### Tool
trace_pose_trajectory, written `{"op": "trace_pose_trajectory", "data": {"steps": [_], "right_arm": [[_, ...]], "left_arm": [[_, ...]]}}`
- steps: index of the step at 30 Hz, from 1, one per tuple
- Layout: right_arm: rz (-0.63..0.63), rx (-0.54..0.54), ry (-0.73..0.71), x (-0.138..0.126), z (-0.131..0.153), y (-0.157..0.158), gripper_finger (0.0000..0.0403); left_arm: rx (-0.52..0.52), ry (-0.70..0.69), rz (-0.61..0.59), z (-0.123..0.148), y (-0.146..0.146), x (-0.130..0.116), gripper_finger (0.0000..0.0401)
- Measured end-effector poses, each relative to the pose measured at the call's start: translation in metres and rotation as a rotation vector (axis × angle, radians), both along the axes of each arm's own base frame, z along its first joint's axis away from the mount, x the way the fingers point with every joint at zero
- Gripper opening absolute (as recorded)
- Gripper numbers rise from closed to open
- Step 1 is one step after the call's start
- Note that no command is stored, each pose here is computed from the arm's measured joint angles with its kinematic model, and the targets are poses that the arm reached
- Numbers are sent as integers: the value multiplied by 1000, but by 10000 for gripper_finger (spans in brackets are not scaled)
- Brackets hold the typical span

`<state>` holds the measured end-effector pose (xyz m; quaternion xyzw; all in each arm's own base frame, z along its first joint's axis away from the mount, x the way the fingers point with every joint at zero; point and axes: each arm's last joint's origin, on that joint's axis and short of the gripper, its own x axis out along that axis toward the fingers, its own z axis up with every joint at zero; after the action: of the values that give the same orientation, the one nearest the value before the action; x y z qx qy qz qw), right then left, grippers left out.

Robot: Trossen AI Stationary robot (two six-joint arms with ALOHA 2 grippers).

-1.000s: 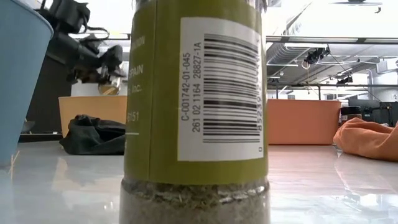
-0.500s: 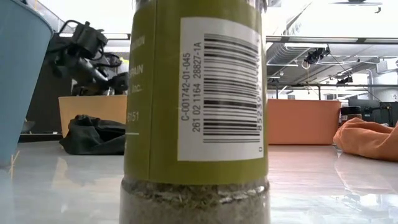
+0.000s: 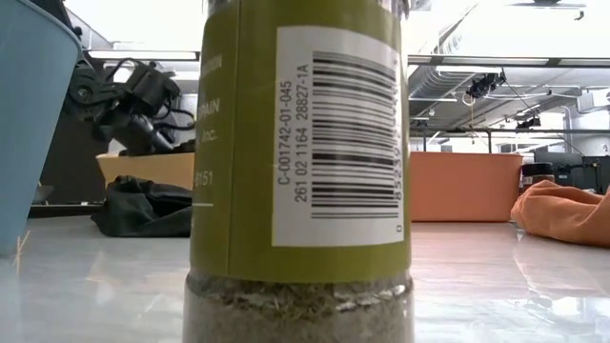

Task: Sort spices by type
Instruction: Put the top gold seasoning bottle into the yellow bin

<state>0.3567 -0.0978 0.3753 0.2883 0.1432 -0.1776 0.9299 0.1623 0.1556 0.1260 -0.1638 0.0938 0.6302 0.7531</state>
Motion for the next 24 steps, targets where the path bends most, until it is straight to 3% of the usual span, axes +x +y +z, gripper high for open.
{"op": "trace_pose_trajectory", "data": {"steps": [11, 24], "right_arm": [[10, 4, 0, 0, 0, 0, 307], [10, 4, 0, 0, 0, 0, 307]], "left_arm": [[38, 34, -15, 4, 0, 0, 256], [105, 17, -33, 15, 1, 1, 286]]}}
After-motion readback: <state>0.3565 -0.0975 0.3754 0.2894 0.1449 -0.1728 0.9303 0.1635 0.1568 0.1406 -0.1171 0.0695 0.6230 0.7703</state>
